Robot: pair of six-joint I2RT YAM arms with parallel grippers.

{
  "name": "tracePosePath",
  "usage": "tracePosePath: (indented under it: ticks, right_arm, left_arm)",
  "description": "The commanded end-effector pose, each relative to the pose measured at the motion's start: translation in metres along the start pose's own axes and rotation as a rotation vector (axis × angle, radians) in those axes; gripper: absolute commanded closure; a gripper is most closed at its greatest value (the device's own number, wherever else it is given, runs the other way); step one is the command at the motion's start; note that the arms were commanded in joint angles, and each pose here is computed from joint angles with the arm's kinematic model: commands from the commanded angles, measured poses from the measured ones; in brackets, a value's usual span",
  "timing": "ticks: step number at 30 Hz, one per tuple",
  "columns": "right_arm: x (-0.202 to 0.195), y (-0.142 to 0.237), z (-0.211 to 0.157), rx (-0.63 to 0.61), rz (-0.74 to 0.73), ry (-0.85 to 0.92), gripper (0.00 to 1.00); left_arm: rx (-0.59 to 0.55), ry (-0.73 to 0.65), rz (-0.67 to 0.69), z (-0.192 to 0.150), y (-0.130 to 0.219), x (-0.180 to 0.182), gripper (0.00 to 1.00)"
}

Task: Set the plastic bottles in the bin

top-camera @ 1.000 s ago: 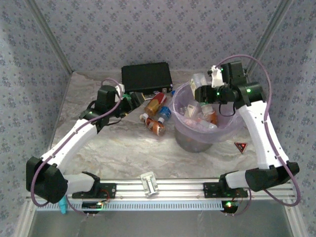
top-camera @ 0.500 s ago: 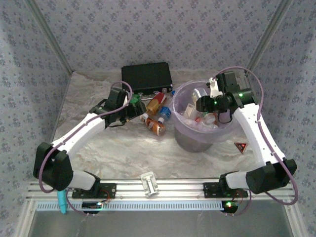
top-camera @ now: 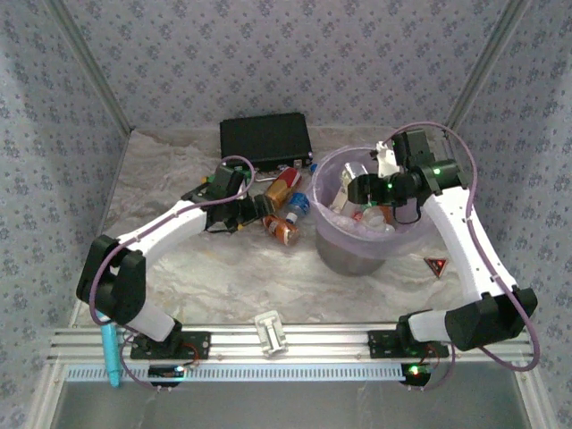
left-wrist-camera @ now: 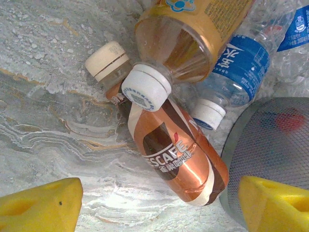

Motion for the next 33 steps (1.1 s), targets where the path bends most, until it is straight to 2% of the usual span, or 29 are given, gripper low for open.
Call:
tracePosePath:
  ticks: [1, 4, 7, 12, 20, 25, 28, 33]
  right_arm:
    - [0.016, 0.029, -0.008, 0.027, 0.08, -0.001, 0.23]
    - [0.013, 0.034, -0.004, 0.008, 0.027, 0.016, 0.22]
    - [0.011, 0.034, 0.003, -0.018, -0.019, 0.027, 0.25]
    - [0.015, 0.02, 0.019, -0.049, -0.011, 0.051, 0.44]
    - [0.008, -0.024, 0.02, 0.009, -0.019, 0.04, 0.5]
    - [0.004, -0.034, 0.016, 0.026, -0.001, 0.021, 0.53]
    - [0.009, -0.022, 0.018, 0.0, 0.01, 0.029, 0.53]
    - [0.018, 0.02, 0.023, -0.094, 0.035, 0.037, 0.5]
  left_arm:
    - [-0.005, -0.001, -0.02, 0.0, -0.001, -0.004, 0.16]
    - [-0.002, -0.003, -0.018, -0.001, -0.001, -0.004, 0.16]
    - [0.002, 0.002, -0.012, -0.002, -0.002, -0.002, 0.17]
    - [0.021, 0.012, -0.01, -0.009, -0.007, -0.002, 0.17]
    - [0.056, 0.037, -0.005, -0.021, -0.022, -0.002, 0.18]
    - [0.071, 0.039, -0.011, -0.023, -0.03, -0.006, 0.18]
    - [0.075, 0.043, -0.01, -0.021, -0.032, -0.006, 0.18]
    - [0.042, 0.019, -0.008, -0.017, -0.026, -0.009, 0.19]
Point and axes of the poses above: each hand's point on the last joint's axis, 136 mm out from that joint toward the fingers, its own y axis back along the fingers, its own x axis along the line the jaws close on, z = x × y, the point moved 8 cm from there along y, back along the fingers, and after that the axes turned 13 degrees about -y, right-handed, at the moved point
